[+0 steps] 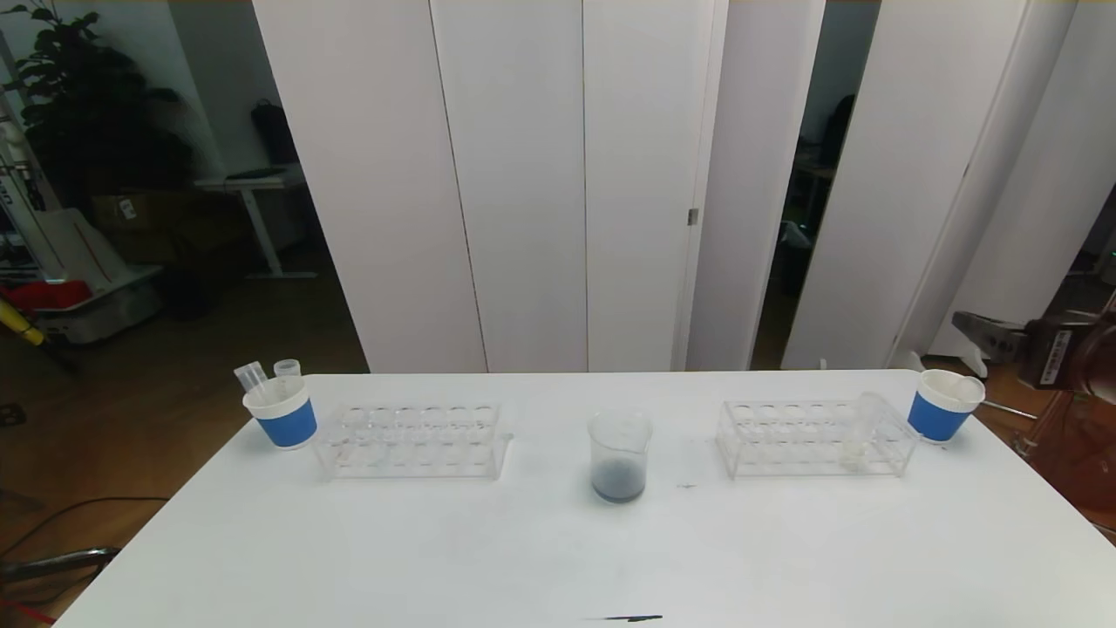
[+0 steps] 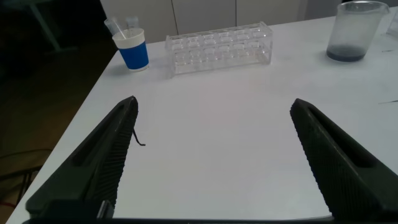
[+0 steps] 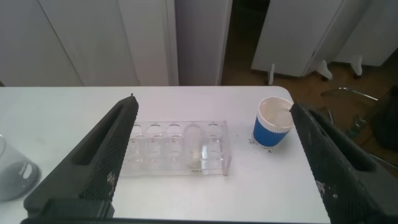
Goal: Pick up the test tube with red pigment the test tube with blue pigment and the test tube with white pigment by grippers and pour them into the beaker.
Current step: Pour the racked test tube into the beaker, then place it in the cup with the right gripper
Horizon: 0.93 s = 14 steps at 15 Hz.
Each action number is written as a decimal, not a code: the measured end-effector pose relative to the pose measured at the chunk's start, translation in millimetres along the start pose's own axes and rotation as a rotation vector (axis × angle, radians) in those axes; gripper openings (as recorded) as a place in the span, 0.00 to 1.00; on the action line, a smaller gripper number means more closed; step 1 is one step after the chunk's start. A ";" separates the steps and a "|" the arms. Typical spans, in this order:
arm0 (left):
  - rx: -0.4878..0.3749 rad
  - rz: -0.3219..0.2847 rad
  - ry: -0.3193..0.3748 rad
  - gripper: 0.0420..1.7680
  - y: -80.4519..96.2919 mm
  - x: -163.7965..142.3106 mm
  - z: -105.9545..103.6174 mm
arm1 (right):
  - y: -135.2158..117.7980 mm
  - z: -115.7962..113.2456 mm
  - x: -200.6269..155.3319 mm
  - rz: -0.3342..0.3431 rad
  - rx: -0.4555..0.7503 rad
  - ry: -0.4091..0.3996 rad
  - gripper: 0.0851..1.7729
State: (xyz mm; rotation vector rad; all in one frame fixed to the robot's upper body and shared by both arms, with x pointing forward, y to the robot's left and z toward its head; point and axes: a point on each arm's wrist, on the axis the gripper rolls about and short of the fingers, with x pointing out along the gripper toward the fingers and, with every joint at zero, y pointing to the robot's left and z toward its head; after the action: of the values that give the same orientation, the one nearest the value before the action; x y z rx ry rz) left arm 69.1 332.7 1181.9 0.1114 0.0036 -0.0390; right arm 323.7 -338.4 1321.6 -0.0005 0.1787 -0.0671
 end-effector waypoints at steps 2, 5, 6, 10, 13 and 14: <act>0.000 0.000 0.000 0.99 0.0 0.0 0.0 | 0.5 -24.1 5.7 0.004 -0.003 0.015 0.99; 0.000 0.000 0.000 0.99 0.0 0.0 0.0 | 0.4 -60.7 8.4 0.003 -0.021 0.042 0.99; 0.000 0.000 0.000 0.99 0.0 0.0 0.0 | 0.3 -70.1 9.2 0.001 -0.027 0.045 0.99; 0.000 0.000 0.000 0.99 0.0 0.0 0.0 | -0.2 -98.3 18.7 -0.005 -0.045 0.091 0.99; 0.000 0.000 0.000 0.99 0.0 0.0 0.0 | -0.1 -108.9 33.6 -0.014 -0.048 0.095 0.99; 0.000 0.000 0.000 0.99 0.0 0.0 0.0 | 0.2 -112.2 39.3 -0.022 -0.060 0.088 0.99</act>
State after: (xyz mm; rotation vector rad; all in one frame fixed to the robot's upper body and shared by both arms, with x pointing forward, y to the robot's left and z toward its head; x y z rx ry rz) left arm 69.1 332.7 1181.9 0.1114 0.0032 -0.0390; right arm 342.4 -340.2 1204.2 -0.0595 0.2687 -0.0841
